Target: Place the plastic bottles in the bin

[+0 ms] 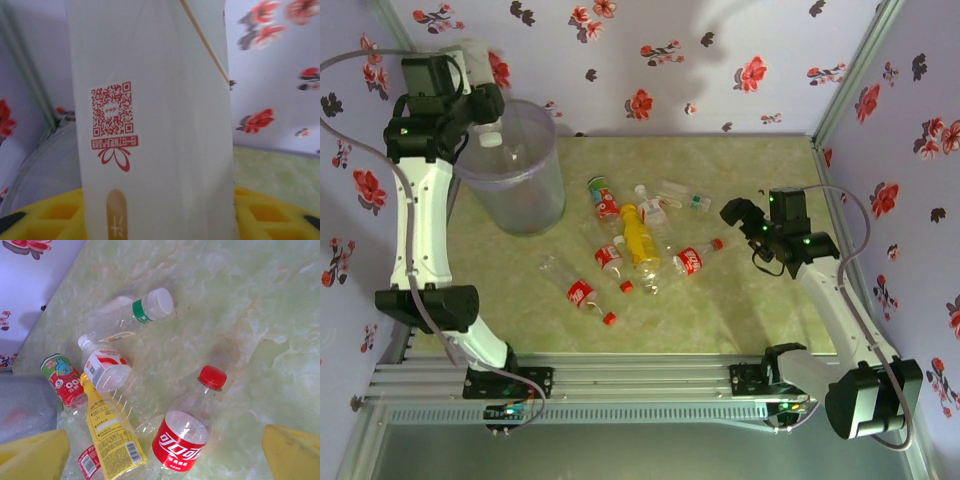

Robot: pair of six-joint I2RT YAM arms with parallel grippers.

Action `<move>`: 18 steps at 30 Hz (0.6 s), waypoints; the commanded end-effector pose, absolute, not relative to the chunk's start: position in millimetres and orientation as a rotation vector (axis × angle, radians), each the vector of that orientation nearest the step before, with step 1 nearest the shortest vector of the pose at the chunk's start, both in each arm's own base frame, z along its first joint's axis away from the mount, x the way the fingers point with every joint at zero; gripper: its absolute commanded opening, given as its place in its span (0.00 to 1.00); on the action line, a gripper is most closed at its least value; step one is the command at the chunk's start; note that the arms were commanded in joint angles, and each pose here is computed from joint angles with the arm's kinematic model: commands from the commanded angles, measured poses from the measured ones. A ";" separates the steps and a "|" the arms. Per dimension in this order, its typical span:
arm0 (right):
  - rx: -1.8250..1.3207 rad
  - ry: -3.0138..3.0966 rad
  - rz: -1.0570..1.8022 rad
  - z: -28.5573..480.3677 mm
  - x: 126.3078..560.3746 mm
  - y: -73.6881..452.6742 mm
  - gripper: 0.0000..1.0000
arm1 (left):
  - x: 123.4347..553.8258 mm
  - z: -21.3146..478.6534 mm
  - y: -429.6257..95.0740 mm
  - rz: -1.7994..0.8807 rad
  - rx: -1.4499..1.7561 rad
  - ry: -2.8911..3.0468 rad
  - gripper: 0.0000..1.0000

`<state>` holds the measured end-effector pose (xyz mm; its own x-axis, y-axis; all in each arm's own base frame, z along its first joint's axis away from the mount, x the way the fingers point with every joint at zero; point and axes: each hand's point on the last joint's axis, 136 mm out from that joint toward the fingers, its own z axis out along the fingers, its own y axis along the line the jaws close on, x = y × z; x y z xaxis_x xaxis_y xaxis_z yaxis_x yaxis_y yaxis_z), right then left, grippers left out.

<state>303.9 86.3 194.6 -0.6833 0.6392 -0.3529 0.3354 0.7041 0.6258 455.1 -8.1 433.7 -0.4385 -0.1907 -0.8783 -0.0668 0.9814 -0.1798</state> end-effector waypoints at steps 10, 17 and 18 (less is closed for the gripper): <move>0.640 2.427 0.674 187.6 292.2 89.7 0.99 | 497.4 345.4 -3.6 -0.155 -0.226 2.152 0.13; 0.624 2.449 0.674 184.8 296.2 93.2 0.99 | 499.0 298.0 -18.9 -0.215 -0.194 2.253 0.13; 0.622 2.453 0.675 184.0 296.1 93.9 0.99 | 499.2 293.7 -21.2 -0.222 -0.188 2.264 0.13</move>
<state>295.8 89.0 179.5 -0.7430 0.5721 -0.3474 0.3157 0.7572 0.5718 491.3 -8.5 303.3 -0.6333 -0.2182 -0.7425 -0.1058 0.9748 -0.1962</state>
